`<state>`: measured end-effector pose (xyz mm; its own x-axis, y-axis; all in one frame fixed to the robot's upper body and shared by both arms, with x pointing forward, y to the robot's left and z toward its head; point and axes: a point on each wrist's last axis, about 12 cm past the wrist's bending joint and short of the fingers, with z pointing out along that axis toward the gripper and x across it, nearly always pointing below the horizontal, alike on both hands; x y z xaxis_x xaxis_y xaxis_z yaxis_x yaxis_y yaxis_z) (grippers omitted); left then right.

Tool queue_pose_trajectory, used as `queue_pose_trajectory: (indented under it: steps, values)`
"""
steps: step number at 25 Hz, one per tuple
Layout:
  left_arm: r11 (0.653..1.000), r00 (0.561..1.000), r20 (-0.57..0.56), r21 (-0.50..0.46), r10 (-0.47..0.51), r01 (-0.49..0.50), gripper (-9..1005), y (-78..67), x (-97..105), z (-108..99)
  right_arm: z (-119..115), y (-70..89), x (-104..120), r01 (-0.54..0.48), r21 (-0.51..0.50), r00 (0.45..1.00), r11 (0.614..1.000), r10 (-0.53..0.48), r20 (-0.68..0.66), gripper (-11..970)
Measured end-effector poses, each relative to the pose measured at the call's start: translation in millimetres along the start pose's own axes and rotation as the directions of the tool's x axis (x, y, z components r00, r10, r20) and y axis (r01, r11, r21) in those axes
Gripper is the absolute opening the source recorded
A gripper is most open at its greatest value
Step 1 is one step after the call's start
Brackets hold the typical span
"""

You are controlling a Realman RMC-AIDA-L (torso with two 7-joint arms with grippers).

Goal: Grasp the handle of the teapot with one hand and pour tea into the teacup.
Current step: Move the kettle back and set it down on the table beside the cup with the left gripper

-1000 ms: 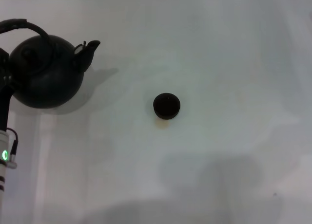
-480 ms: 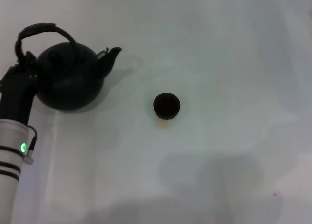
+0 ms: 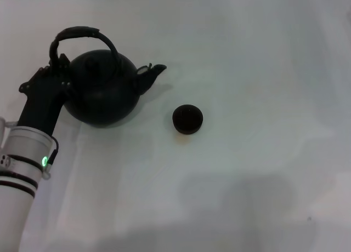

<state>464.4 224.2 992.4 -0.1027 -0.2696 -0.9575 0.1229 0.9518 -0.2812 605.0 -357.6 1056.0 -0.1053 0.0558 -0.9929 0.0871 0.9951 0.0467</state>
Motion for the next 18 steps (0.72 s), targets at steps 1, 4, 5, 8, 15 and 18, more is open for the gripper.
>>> queue_pose_trajectory:
  steps: [1,4,5,8,15,18]
  values:
    - [1.000,1.000,-0.003,0.003,0.008,-0.008,168,-0.6,0.2,0.4,0.0,-0.2,-0.1,0.000,0.000,1.000,1.000,0.000,0.000,845]
    - [1.000,1.000,-0.004,0.004,0.010,-0.010,171,-0.9,0.2,0.9,-0.2,-0.6,0.1,0.001,0.001,1.000,1.000,-0.001,0.000,845]
    - [1.000,1.000,-0.004,0.005,0.011,-0.011,172,-1.0,0.2,0.8,-0.4,-0.9,0.2,0.001,0.002,1.000,1.000,-0.001,-0.001,845]
    - [1.000,1.000,-0.006,0.001,0.013,-0.013,174,0.1,0.8,-0.5,-1.6,-2.1,1.3,0.001,0.005,1.000,1.000,-0.001,-0.003,845]
    - [1.000,1.000,-0.008,-0.003,0.017,-0.017,180,1.8,1.4,-2.4,-2.6,-3.2,2.3,-0.001,0.007,1.000,1.000,0.001,-0.005,844]
    - [1.000,1.000,-0.005,0.002,0.018,-0.018,182,1.6,1.2,-3.2,-2.7,-3.3,2.4,-0.002,0.007,1.000,1.000,0.002,-0.005,844]
